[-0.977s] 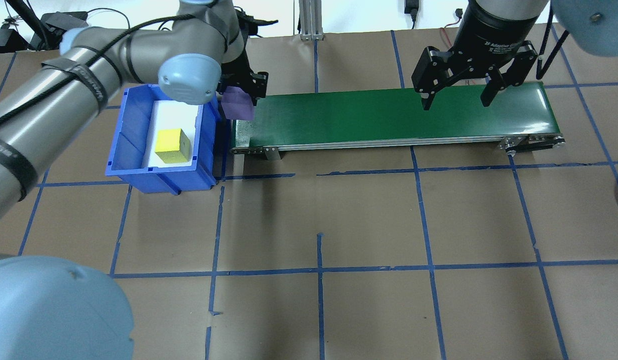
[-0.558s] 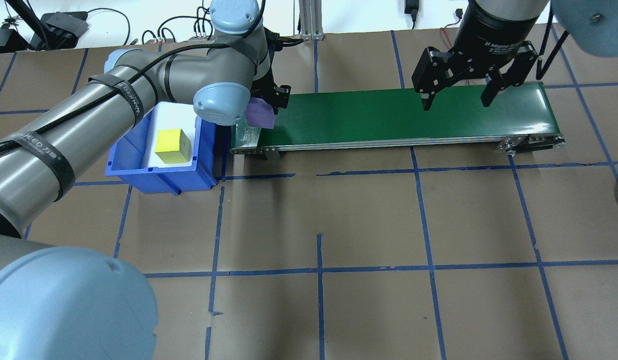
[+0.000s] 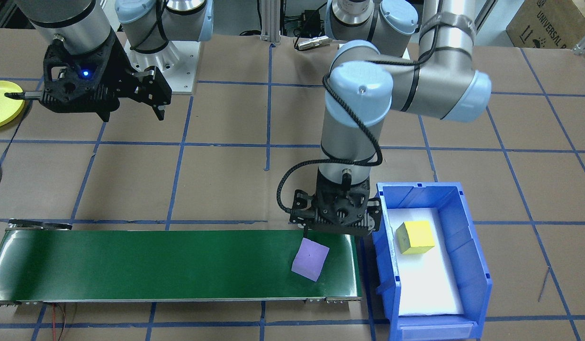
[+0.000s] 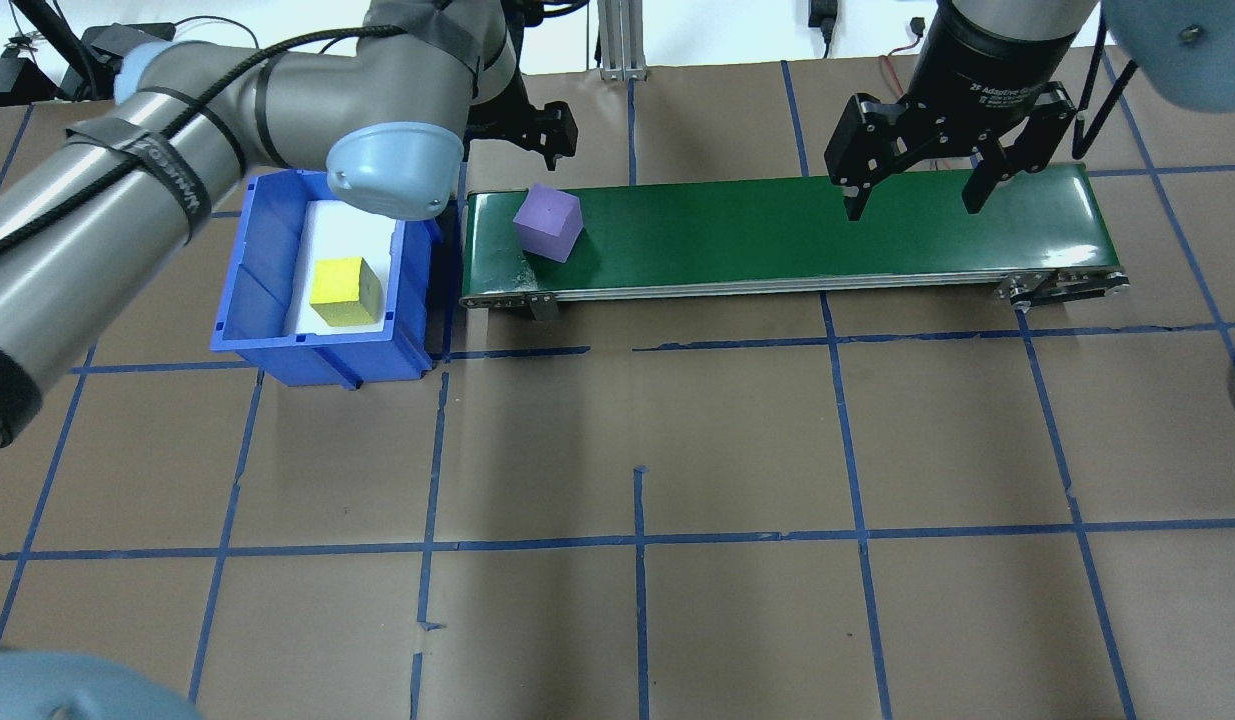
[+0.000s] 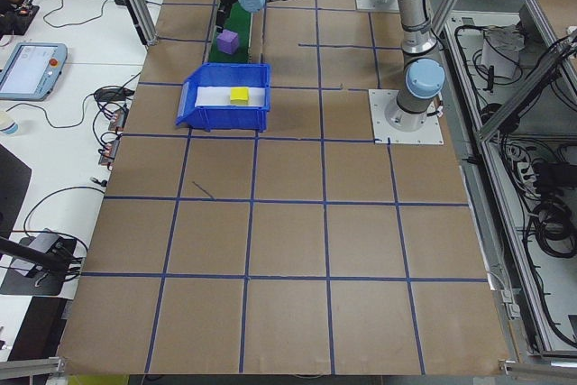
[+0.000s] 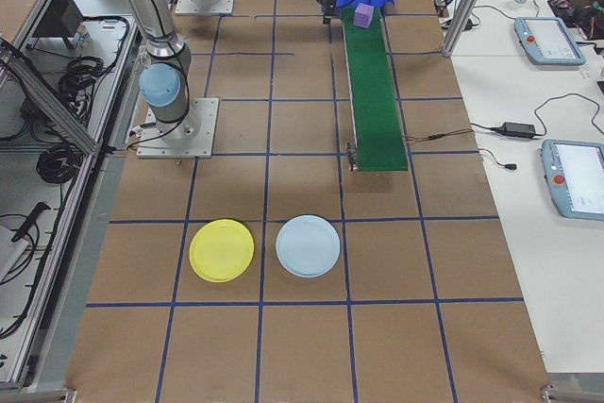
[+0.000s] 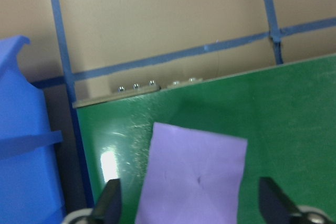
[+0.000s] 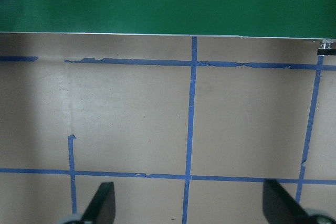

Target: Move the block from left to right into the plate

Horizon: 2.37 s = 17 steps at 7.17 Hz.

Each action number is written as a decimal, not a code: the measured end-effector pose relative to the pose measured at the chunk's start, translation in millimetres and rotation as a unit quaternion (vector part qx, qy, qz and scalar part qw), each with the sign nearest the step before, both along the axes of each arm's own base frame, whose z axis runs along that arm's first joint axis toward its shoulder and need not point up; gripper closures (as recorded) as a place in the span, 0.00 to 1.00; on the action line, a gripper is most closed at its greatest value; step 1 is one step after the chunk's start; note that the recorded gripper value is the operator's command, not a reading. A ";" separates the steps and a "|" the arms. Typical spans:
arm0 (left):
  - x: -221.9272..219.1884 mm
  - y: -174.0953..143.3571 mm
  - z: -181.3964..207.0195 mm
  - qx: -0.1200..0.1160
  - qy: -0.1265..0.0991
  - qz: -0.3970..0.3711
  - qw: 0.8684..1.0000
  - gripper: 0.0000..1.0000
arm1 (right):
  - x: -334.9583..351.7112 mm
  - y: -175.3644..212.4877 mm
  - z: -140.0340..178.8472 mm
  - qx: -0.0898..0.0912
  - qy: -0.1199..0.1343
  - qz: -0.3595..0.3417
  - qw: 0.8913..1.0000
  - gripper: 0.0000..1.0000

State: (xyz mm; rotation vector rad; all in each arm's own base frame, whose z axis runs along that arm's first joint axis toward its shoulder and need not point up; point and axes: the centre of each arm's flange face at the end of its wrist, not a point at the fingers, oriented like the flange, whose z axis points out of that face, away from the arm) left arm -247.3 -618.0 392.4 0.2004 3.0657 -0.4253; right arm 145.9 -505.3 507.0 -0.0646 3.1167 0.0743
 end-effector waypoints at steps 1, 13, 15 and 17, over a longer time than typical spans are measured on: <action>35.2 0.1 12.9 0.009 -0.003 0.018 1.000 0.00 | -2.6 -0.9 -0.1 0.000 0.000 -0.003 1.000 0.00; 212.2 -16.7 -163.6 0.159 -0.021 0.006 0.987 0.01 | -203.1 -120.4 -151.5 -0.003 -0.160 -0.024 0.987 0.00; 212.7 -20.7 -183.0 0.166 -0.019 0.005 0.986 0.39 | -203.8 -127.0 -161.1 -0.027 -0.162 -0.016 0.986 0.00; 213.0 -22.5 -178.1 0.162 -0.020 0.004 0.987 0.42 | -203.7 -127.5 -164.5 -0.033 -0.161 -0.015 0.986 0.00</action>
